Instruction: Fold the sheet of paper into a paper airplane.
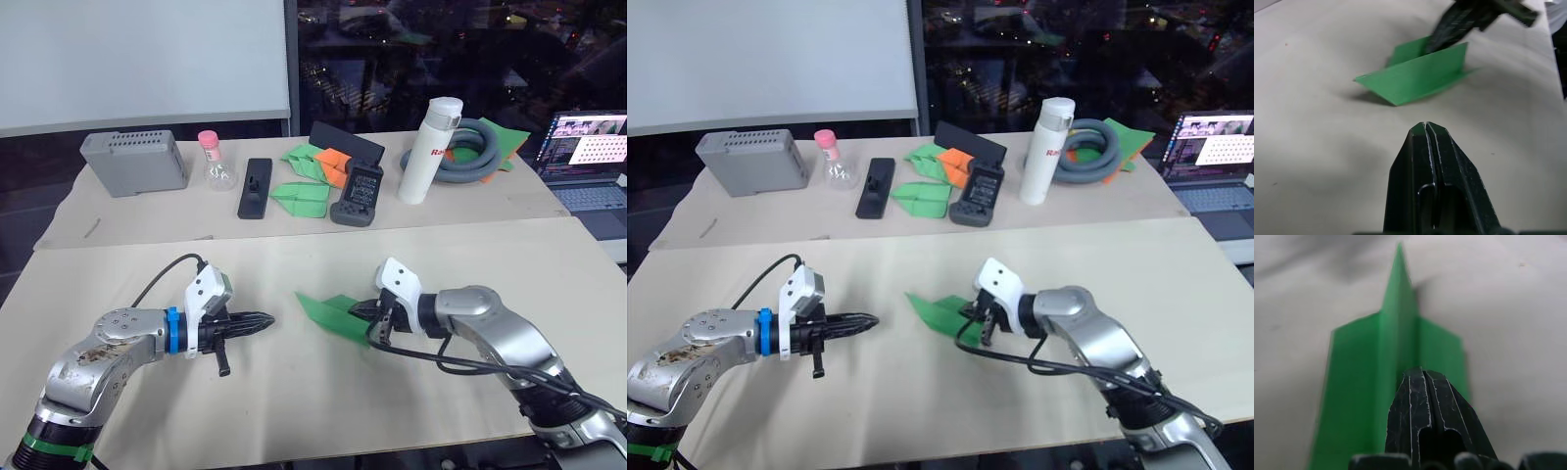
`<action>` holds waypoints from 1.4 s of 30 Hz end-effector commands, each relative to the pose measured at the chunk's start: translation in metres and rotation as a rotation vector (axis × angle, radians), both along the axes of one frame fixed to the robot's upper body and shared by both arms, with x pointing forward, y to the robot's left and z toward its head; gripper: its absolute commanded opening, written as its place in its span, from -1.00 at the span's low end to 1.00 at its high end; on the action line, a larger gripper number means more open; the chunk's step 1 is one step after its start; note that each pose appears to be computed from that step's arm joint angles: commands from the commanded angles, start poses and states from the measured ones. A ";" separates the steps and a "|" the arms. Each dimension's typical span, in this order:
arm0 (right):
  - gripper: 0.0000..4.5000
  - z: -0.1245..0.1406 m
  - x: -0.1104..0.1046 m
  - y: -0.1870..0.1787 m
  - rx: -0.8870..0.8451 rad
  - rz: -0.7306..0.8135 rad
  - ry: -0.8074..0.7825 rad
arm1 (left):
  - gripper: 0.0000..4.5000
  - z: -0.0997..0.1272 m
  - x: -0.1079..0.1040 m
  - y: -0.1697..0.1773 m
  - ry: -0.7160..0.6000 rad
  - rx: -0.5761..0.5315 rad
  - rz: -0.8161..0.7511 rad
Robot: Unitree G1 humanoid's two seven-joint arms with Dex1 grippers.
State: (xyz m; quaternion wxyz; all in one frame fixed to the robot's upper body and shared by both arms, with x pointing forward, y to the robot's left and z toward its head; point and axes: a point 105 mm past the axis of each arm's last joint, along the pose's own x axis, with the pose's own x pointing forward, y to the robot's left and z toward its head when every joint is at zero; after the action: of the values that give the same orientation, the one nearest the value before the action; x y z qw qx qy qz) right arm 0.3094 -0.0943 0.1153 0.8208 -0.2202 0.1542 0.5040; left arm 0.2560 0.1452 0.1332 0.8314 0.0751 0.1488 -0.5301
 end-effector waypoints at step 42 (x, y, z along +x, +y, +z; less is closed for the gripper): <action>-0.99 0.024 -0.005 0.031 -0.242 0.024 -0.003 | -1.00 0.004 0.000 -0.010 -0.039 0.046 -0.022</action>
State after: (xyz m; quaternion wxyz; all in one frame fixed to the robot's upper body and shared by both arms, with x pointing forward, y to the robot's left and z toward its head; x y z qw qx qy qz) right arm 0.2992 -0.0620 0.1224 0.7720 -0.3219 0.2301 0.4975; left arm 0.2573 0.1402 0.1301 0.8312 0.1022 0.1571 -0.5235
